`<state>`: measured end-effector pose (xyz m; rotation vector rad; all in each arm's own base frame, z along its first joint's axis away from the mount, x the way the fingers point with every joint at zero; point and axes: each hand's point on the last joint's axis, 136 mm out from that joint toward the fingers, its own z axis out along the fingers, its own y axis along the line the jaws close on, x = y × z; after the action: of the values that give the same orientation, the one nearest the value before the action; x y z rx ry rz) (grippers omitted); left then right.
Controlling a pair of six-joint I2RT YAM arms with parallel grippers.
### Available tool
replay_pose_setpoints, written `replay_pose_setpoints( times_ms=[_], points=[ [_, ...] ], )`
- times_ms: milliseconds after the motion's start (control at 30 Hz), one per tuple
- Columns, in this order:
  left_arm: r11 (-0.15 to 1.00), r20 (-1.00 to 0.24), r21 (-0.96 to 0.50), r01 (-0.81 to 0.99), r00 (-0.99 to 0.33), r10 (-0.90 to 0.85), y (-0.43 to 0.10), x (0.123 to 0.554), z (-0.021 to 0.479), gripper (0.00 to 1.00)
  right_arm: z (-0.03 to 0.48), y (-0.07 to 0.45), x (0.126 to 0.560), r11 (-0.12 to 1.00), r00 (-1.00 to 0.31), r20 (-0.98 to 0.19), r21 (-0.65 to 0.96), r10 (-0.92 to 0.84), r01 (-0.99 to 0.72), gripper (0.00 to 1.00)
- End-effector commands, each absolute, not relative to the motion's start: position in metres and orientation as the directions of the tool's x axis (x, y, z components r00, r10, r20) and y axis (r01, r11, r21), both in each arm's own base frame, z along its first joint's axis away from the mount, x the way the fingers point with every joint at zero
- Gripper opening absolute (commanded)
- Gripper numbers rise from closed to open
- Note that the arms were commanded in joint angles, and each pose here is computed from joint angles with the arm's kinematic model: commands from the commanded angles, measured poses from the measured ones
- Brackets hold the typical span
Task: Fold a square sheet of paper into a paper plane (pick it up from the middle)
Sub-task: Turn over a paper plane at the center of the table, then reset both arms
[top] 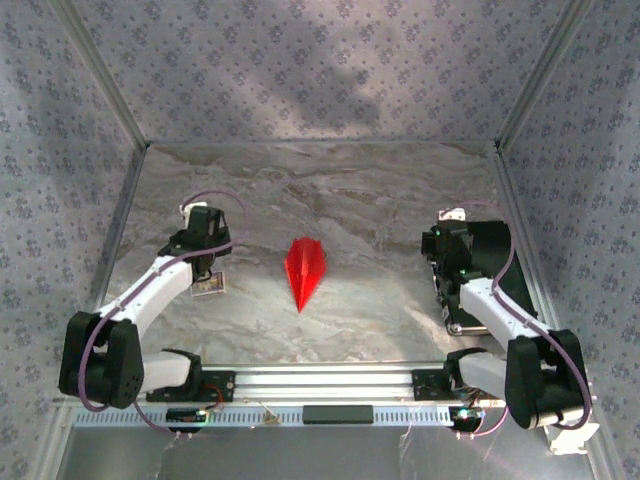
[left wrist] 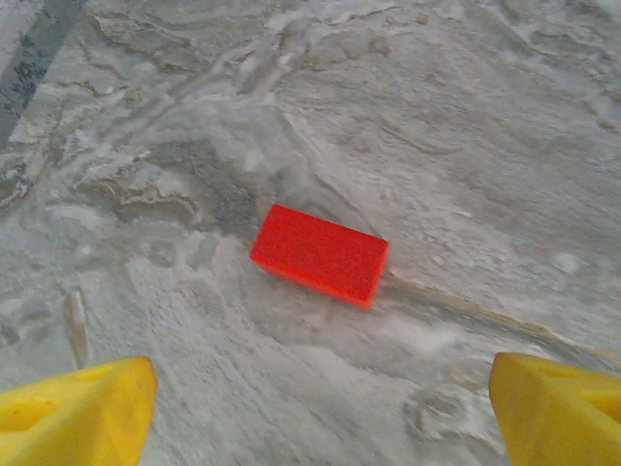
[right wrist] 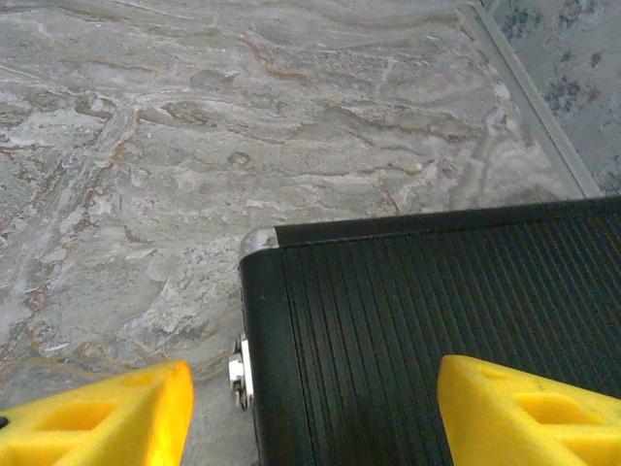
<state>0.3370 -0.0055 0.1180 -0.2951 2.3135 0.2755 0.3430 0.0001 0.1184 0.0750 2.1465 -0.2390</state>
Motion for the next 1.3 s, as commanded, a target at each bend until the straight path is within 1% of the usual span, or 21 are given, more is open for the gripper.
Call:
replay_pose_setpoints(
  times_ms=[0,100,167,233,333,400,433,500,567,633,667,733,767,833,867,900,933,967,1033,1267],
  points=[
    [0.946,-0.784,0.125,-0.299,-0.614,-0.09,0.012,0.355,0.129,0.89,0.129,0.009,0.362,0.988,-0.464,-0.882,-0.132,-0.084,0.073,0.69],
    [0.942,-0.816,0.11,-0.318,-0.57,-0.097,0.026,0.361,0.123,0.89,0.125,0.016,0.372,0.991,-0.441,-0.889,-0.135,-0.12,0.003,0.69],
    [0.944,-0.844,0.071,-0.322,-0.524,-0.115,0.032,0.367,0.115,0.89,0.122,0.02,0.377,0.99,-0.421,-0.897,-0.136,-0.135,-0.027,0.69],
    [0.957,-0.869,0.061,-0.284,-0.487,-0.089,0.031,0.373,0.111,0.89,0.116,0.022,0.381,0.985,-0.422,-0.891,-0.164,-0.17,-0.05,0.69],
    [0.973,-0.895,0.034,-0.229,-0.439,-0.073,0.026,0.381,0.107,0.89,0.106,0.022,0.381,0.981,-0.391,-0.9,-0.175,-0.193,-0.082,0.69],
    [0.987,-0.904,0.026,-0.157,-0.425,-0.044,0.017,0.389,0.109,0.89,0.102,0.021,0.38,0.982,-0.358,-0.915,-0.164,-0.188,-0.095,0.69],
    [0.99,-0.904,0.031,-0.139,-0.426,-0.032,0.016,0.391,0.109,0.89,0.104,0.019,0.381,0.984,-0.354,-0.918,-0.156,-0.177,-0.089,0.69],
    [0.992,-0.907,0.015,-0.121,-0.419,-0.038,0.018,0.394,0.109,0.9,0.101,0.023,0.379,0.981,-0.363,-0.914,-0.142,-0.181,-0.132,0.7],
    [0.996,-0.932,-0.005,-0.09,-0.36,-0.038,0.017,0.392,0.106,0.93,0.101,0.022,0.379,0.982,-0.361,-0.916,-0.136,-0.174,-0.127,0.7],
    [0.995,-0.941,-0.03,-0.09,-0.335,-0.059,0.02,0.391,0.093,0.94,0.102,0.019,0.38,0.986,-0.361,-0.919,-0.125,-0.158,-0.114,0.71],
    [0.996,-0.947,-0.033,-0.084,-0.314,-0.058,0.02,0.394,0.094,0.94,0.101,0.016,0.38,0.988,-0.362,-0.921,-0.117,-0.147,-0.103,0.71],
    [0.998,-0.923,-0.035,-0.057,-0.381,-0.054,0.017,0.395,0.089,0.95,0.1,0.009,0.38,0.992,-0.361,-0.925,-0.102,-0.121,-0.072,0.72],
    [0.998,-0.931,-0.036,-0.055,-0.361,-0.054,0.016,0.398,0.091,0.98,0.1,0.005,0.381,0.994,-0.356,-0.929,-0.092,-0.104,-0.053,0.73],
    [0.998,-0.92,-0.035,-0.056,-0.388,-0.055,0.016,0.397,0.088,1.0,0.09,0.003,0.381,0.995,-0.346,-0.933,-0.088,-0.099,-0.046,0.75],
    [0.998,-0.925,-0.037,-0.056,-0.376,-0.055,0.016,0.398,0.089,1.0,0.089,-0.001,0.384,0.996,-0.324,-0.942,-0.089,-0.09,-0.017,0.77],
    [0.998,-0.923,-0.036,-0.056,-0.381,-0.055,0.016,0.398,0.089,1.0,0.086,-0.008,0.385,0.996,-0.346,-0.935,-0.089,-0.073,0.03,0.79],
    [0.998,-0.923,-0.036,-0.058,-0.38,-0.055,0.017,0.398,0.089,1.0,0.082,-0.013,0.386,0.995,-0.404,-0.913,-0.087,-0.06,0.051,0.8],
    [0.998,-0.925,-0.035,-0.057,-0.377,-0.054,0.016,0.398,0.089,1.0,0.086,-0.013,0.391,0.996,-0.384,-0.922,-0.07,-0.047,0.047,0.99],
    [0.998,-0.924,-0.033,-0.06,-0.379,-0.053,0.017,0.398,0.089,1.0,0.084,-0.022,0.39,0.994,-0.403,-0.915,-0.058,-0.016,0.09,0.99],
    [0.998,-0.923,-0.032,-0.059,-0.38,-0.052,0.017,0.397,0.089,1.0,0.085,-0.023,0.39,0.994,-0.395,-0.919,-0.056,-0.015,0.093,0.99]
  ],
)
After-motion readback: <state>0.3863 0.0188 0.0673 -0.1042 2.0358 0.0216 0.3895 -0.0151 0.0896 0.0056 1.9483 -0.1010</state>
